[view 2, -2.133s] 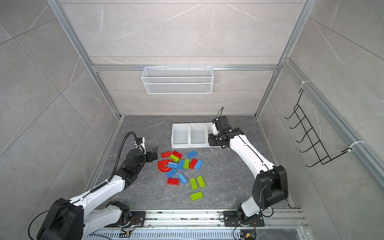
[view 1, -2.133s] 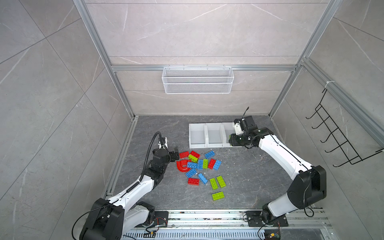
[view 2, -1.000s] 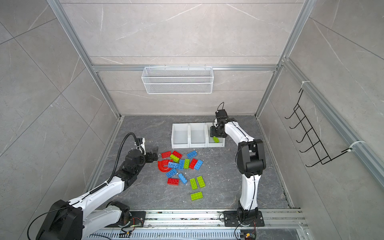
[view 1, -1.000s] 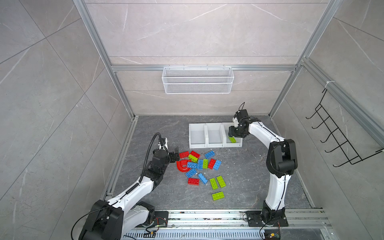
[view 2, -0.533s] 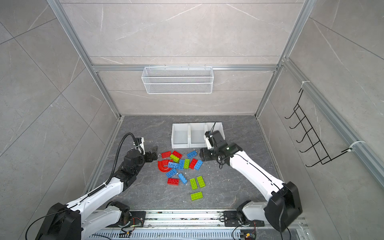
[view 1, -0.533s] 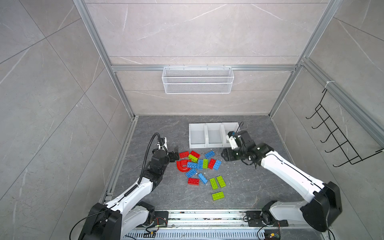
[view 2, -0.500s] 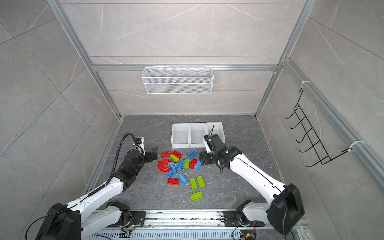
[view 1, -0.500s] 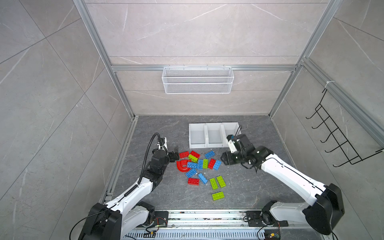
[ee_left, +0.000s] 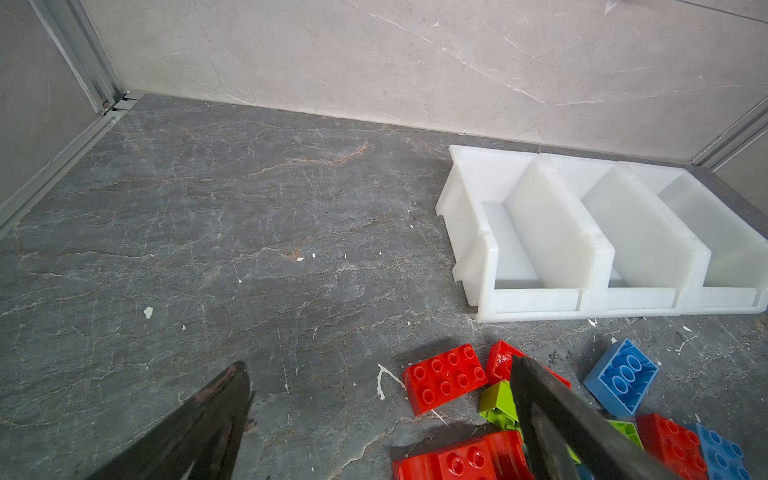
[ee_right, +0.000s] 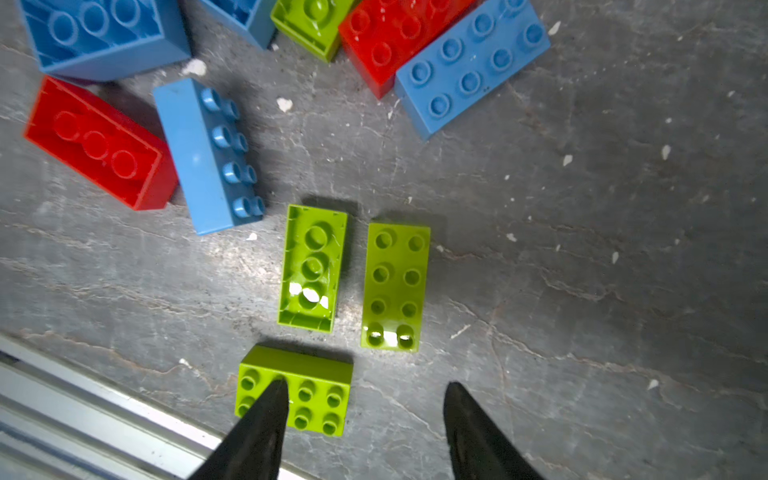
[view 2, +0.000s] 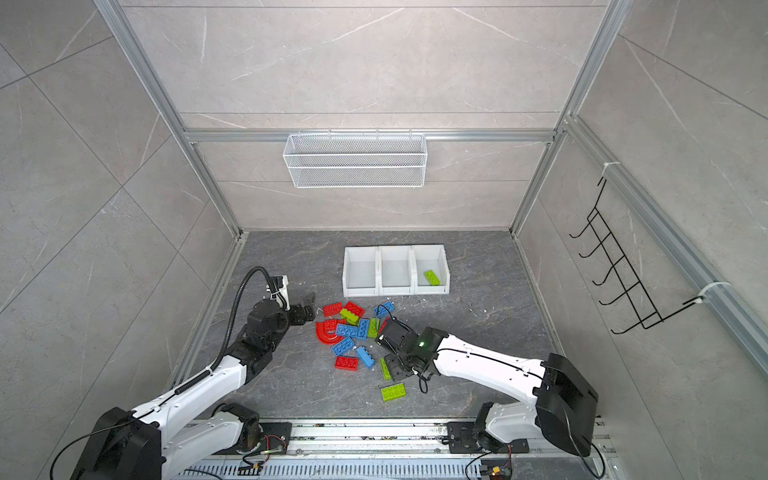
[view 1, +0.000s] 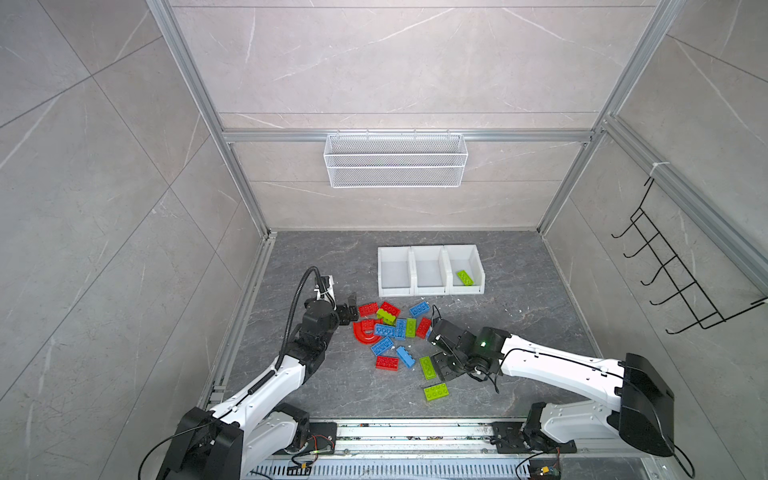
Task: Sort the legos into containers by color
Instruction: 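Move the right gripper back to another lime-green brick and grasp it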
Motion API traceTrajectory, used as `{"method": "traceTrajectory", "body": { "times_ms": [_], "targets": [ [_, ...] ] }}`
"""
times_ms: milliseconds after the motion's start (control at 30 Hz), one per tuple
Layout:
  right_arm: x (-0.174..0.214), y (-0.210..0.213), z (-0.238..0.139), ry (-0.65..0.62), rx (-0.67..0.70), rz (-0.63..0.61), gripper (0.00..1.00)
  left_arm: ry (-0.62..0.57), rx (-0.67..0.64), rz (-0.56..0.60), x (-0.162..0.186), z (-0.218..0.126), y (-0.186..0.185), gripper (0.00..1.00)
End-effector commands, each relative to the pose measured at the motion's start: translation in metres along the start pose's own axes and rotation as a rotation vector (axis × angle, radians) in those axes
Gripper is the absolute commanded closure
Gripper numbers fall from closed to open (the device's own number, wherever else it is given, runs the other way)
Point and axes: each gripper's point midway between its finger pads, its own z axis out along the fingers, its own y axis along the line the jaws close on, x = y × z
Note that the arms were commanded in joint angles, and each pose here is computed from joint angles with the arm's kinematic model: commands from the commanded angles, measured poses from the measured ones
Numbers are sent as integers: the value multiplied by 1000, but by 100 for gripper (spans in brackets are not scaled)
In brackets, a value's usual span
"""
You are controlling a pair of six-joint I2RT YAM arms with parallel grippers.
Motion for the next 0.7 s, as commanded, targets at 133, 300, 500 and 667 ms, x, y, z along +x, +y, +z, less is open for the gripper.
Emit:
{"method": "traceTrajectory", "body": {
  "times_ms": [133,300,500,667],
  "targets": [
    [4,-8,20,11,61,13,38,-58,11,0,-15,-3,-2,0],
    [5,-8,34,29,64,6,38,-56,10,2,-14,-3,-2,0],
    [7,-14,48,53,58,25,42,-52,6,2,-13,-3,-1,0],
    [10,-16,58,69,46,40,48,-53,8,1,-13,-2,-1,0]
  ]
}}
